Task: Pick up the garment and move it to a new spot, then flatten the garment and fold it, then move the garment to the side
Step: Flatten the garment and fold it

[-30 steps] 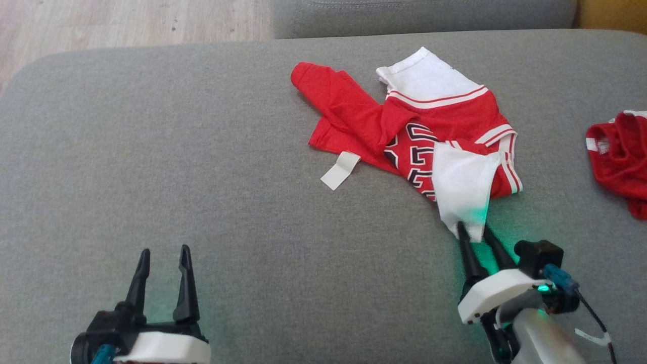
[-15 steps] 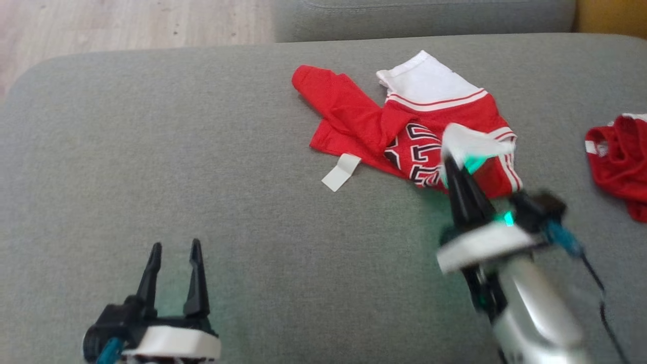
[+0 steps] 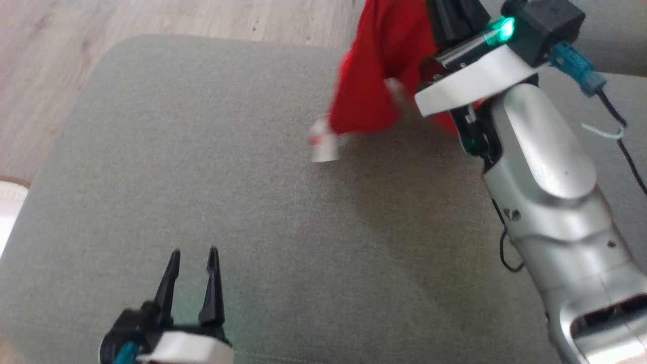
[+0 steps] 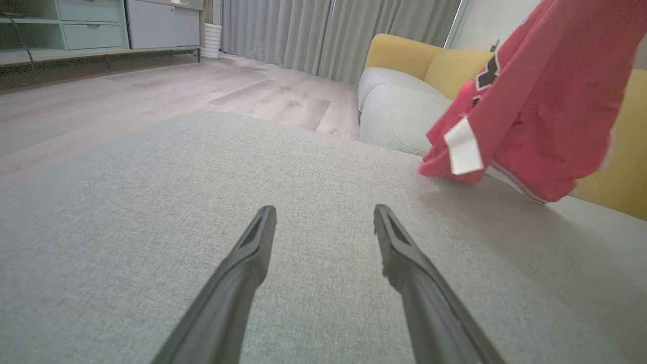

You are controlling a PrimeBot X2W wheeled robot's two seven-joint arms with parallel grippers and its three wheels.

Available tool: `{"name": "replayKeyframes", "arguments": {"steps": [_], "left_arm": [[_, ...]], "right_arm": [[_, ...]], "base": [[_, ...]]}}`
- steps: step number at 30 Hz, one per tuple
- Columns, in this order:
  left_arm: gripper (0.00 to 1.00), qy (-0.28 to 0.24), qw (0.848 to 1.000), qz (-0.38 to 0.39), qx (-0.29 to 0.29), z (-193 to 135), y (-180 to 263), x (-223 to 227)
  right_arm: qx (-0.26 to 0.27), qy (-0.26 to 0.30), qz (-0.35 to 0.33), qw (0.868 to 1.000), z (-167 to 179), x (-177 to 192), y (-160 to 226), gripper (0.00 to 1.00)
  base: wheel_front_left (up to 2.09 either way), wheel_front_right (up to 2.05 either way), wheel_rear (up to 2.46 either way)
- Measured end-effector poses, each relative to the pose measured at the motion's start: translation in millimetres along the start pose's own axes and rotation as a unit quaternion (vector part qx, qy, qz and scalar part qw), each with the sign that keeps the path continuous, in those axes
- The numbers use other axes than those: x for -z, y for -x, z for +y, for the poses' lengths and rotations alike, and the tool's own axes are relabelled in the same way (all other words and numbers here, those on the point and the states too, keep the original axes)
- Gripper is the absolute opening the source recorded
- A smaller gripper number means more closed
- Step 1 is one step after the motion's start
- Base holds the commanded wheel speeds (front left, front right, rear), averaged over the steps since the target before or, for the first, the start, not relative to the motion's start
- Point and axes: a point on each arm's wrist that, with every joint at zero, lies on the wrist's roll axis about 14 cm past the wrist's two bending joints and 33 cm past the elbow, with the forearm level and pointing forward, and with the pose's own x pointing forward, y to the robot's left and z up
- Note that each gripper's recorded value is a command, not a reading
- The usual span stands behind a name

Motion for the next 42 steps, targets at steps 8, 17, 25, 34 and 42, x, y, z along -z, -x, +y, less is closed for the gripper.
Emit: {"name": "replayKeyframes", "arguments": {"steps": [8, 17, 25, 34, 42], "left_arm": [[1.0, 0.003, 0.999, 0.029, 0.026, -15.7, -1.3, 18.3], [1.0, -0.015, 0.994, 0.031, 0.106, -61.8, -36.8, 17.8], [1.0, -0.017, 0.99, 0.037, 0.136, -82.7, -48.4, 21.0], [1.0, -0.011, 0.989, 0.024, 0.147, -98.5, -94.7, 8.5], [1.0, -0.032, 0.985, 0.079, 0.151, -106.7, -126.9, 39.6]], "right_arm": [[0.131, 0.014, 0.177, 0.975, -64.1, 106.5, 137.1, 0.0], [0.232, 0.003, 0.323, 0.917, -81.3, 164.3, 286.9, 1.0], [0.31, -0.003, 0.324, 0.894, -94.0, 157.4, 324.3, 1.0], [0.323, 0.003, 0.315, 0.892, -98.6, 153.2, 326.5, 1.0], [0.326, 0.002, 0.31, 0.893, -105.8, 154.3, 321.5, 1.0]], "base": [[0.0, 0.0, 0.0], [0.0, 0.0, 0.0], [0.0, 0.0, 0.0], [0.0, 0.0, 0.0], [0.0, 0.0, 0.0]]}}
